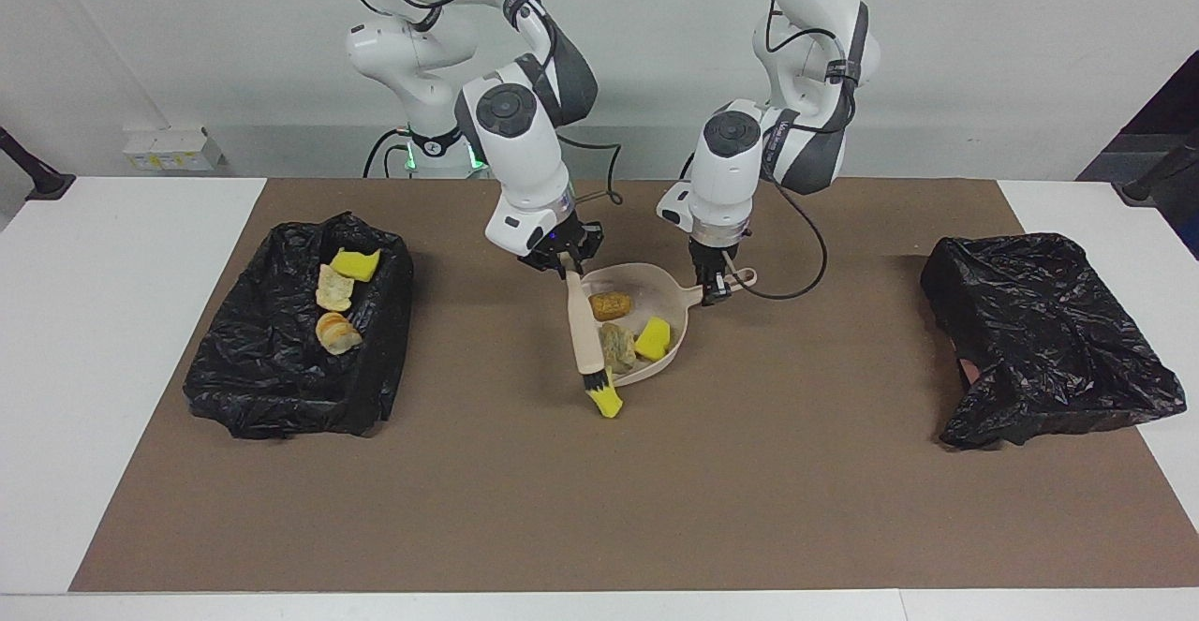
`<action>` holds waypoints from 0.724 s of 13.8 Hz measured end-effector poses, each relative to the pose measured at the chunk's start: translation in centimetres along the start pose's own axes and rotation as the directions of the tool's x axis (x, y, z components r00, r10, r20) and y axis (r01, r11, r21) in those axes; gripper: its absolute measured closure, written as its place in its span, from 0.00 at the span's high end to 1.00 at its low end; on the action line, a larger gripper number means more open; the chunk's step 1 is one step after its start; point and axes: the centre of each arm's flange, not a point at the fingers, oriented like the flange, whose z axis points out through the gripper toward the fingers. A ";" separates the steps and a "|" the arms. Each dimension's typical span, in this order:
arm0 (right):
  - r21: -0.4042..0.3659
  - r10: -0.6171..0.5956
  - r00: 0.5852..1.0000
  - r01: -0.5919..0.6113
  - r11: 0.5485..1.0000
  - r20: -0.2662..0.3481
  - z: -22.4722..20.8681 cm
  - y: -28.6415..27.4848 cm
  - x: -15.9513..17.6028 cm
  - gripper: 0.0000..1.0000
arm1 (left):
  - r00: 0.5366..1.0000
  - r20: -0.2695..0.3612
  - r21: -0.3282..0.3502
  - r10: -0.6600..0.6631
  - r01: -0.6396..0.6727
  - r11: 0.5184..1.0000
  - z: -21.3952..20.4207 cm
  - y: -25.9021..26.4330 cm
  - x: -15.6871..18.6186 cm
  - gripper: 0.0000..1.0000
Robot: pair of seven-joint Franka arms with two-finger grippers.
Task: Sweep and dump trash in bin
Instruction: 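Sweep the remaining scraps into the dustpan with the right gripper's brush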
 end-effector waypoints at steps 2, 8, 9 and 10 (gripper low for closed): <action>-0.054 -0.127 0.992 0.126 0.991 -0.009 -0.6 1.6 0.7 0.26 | 1.000 0.001 0.000 -0.017 0.017 1.000 0.0 -0.5 -0.6 0.33; -0.172 -0.314 0.944 0.328 0.929 0.105 2.3 9.6 4.4 0.26 | 0.987 0.043 -0.038 -0.156 0.157 0.987 -0.4 -2.7 -4.1 0.33; -0.162 -0.312 0.942 0.330 0.930 0.126 3.9 9.0 4.8 0.26 | 0.984 0.048 -0.042 -0.172 0.174 0.984 -0.4 -2.5 -4.0 0.33; -0.155 -0.301 0.942 0.322 0.934 0.145 5.5 7.7 4.8 0.26 | 0.982 0.051 -0.044 -0.179 0.182 0.982 -0.4 -2.4 -3.9 0.33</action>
